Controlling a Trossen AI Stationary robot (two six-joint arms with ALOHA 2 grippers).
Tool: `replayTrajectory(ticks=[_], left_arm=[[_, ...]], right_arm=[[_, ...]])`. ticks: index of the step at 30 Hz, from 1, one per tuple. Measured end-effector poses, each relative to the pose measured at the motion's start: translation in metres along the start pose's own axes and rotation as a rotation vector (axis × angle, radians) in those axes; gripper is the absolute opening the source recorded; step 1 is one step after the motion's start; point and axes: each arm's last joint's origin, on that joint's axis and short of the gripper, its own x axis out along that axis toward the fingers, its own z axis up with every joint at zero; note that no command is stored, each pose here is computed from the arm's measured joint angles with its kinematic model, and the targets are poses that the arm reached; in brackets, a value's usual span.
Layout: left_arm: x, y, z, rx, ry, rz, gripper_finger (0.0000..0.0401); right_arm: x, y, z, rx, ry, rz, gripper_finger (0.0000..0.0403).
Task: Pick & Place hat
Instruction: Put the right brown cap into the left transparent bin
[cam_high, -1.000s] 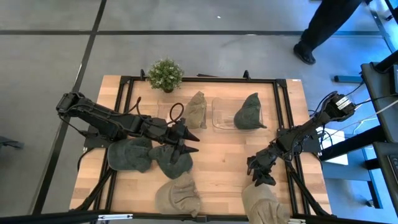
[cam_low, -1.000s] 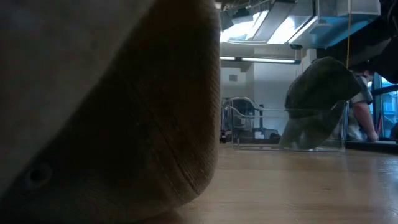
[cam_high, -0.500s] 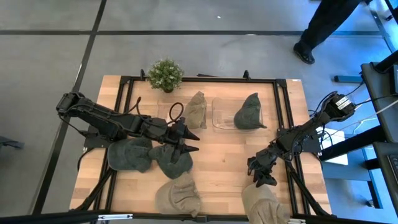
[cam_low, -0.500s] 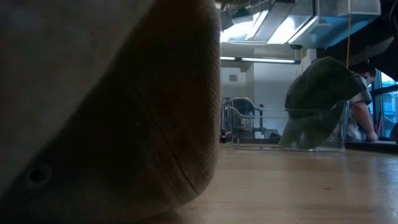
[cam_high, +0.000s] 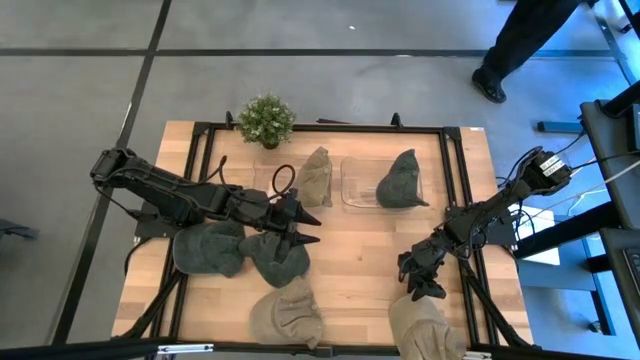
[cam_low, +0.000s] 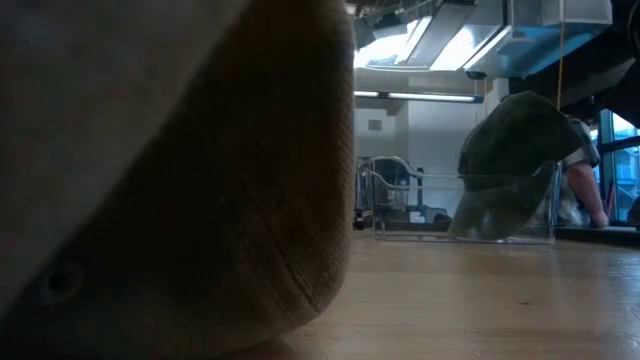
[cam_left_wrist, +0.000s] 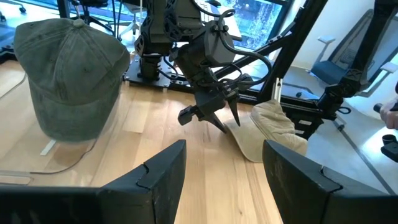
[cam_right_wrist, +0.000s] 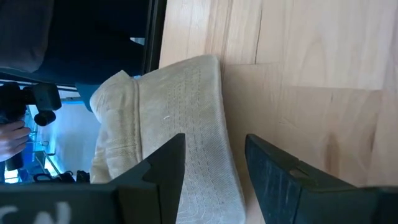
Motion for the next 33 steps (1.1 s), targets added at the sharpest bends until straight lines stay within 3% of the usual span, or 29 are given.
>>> replayTrajectory(ticks=[14,25,33], left_arm=[[0.000,0.001,0.000,0.026,-0.010,0.030,0.0206],[0.000,0.001,0.000,0.026,-0.010,0.029,0.0206],[0.000,0.001,0.000,0.026,-0.009,0.029,0.0206]], right_arm=[[0.001,-0.002,0.001,0.023,-0.033,-0.039,0.0168],[0.016,-0.005,0.004,0.012,-0.010,0.040,0.0168],[0.019,-0.008,0.003,0.043,0.005,0.027,0.0168]])
